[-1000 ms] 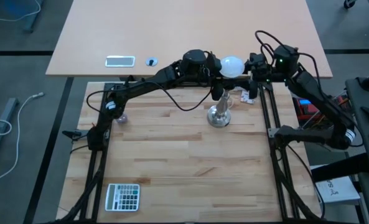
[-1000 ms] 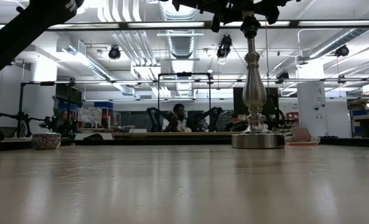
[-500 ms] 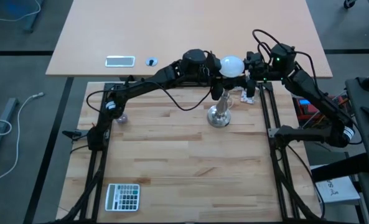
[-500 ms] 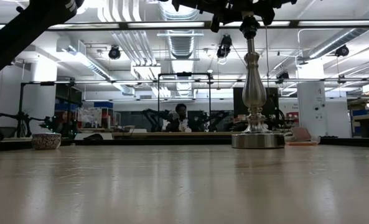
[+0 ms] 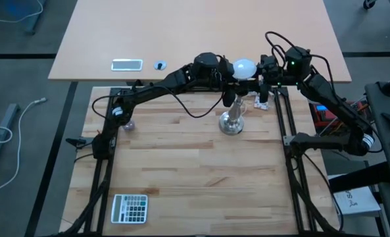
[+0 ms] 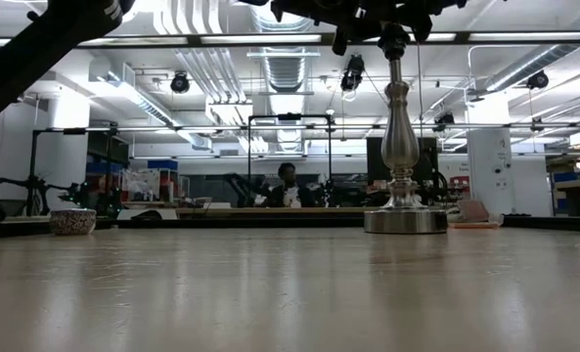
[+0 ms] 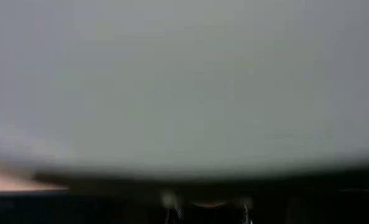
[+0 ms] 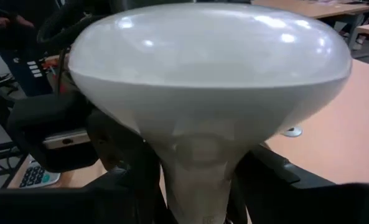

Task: Screw lightbulb
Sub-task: Insert the light bulb into the lamp

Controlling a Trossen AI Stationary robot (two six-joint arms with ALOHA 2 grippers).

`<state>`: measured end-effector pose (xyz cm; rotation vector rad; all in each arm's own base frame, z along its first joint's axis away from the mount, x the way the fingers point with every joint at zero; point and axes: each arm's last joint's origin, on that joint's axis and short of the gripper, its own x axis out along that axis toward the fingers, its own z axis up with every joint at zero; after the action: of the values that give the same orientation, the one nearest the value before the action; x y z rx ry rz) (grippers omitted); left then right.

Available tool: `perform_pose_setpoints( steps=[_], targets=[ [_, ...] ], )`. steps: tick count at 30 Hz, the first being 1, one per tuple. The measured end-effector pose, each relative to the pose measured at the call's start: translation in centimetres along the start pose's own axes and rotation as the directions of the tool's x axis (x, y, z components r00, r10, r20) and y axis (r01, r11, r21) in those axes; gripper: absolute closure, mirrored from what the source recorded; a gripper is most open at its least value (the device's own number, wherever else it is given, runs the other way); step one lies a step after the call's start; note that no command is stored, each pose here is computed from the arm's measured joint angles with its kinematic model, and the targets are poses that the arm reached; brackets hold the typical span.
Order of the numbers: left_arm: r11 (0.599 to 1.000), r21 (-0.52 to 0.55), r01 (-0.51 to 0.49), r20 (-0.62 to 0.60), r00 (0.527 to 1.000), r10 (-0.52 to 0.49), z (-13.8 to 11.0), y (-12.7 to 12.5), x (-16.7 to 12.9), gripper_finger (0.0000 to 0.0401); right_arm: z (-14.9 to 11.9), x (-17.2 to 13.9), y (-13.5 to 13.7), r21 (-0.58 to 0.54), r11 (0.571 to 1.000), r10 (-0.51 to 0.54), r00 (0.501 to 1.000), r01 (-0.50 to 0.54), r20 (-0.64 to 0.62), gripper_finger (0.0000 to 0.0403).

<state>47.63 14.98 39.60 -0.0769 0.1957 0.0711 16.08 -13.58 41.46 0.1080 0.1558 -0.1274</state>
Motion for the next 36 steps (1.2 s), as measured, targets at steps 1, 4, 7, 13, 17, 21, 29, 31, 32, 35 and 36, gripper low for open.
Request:
perform_pose_setpoints(
  steps=[1,4,7,13,17,21,29,31,32,35,36],
  targets=[
    [1.000,-0.001,0.003,-0.002,1.000,-0.003,0.0,0.0,0.0,0.0251,0.0,-0.1,0.0,-0.001,1.000,-0.004,1.000,0.004,0.001,0.0232],
    [1.000,0.000,0.006,0.000,1.000,-0.006,0.1,-0.1,-0.1,0.0254,0.0,-0.3,0.2,-0.003,1.000,-0.001,1.000,0.001,0.000,0.0232],
    [1.000,0.002,0.006,0.001,1.000,-0.006,0.1,-0.1,-0.1,0.0248,-0.2,-0.6,0.5,-0.011,1.000,-0.004,1.000,0.004,0.005,0.0232],
    [1.000,-0.017,0.004,-0.011,1.000,-0.005,0.1,-0.1,-0.2,0.0227,-0.9,-1.2,0.8,-0.010,0.999,-0.039,0.999,0.040,0.019,0.0232],
    [1.000,-0.017,0.005,0.007,1.000,-0.005,0.6,-0.3,-0.7,0.0226,-1.6,-1.5,1.0,0.005,0.999,-0.054,0.996,0.054,0.064,0.0235],
    [1.000,-0.016,0.005,0.010,1.000,-0.005,1.0,-0.4,-1.1,0.0237,-2.0,-2.1,1.4,0.010,0.997,-0.071,0.994,0.071,0.088,0.0236],
    [1.000,-0.010,0.002,0.021,1.000,-0.001,2.0,-0.6,-2.3,0.0258,-2.2,-2.0,1.3,0.026,0.994,-0.106,0.991,0.105,0.085,0.0236],
    [1.000,-0.011,0.000,0.021,1.000,0.000,2.3,-0.6,-2.7,0.0261,-2.1,-2.1,1.3,0.027,0.994,-0.107,0.991,0.105,0.084,0.0236],
    [1.000,-0.009,0.001,0.030,1.000,-0.001,2.6,-0.7,-3.0,0.0262,-2.1,-2.1,1.3,0.026,0.994,-0.107,0.991,0.105,0.084,0.0236],
    [1.000,-0.017,-0.003,0.046,0.999,0.003,3.4,-0.7,-3.9,0.0260,-2.2,-2.0,1.3,0.027,0.994,-0.106,0.991,0.104,0.081,0.0236],
    [1.000,-0.016,-0.003,0.049,0.999,0.004,3.5,-0.7,-4.1,0.0258,-2.2,-1.9,1.3,0.029,0.994,-0.105,0.991,0.103,0.080,0.0236]
  ],
)
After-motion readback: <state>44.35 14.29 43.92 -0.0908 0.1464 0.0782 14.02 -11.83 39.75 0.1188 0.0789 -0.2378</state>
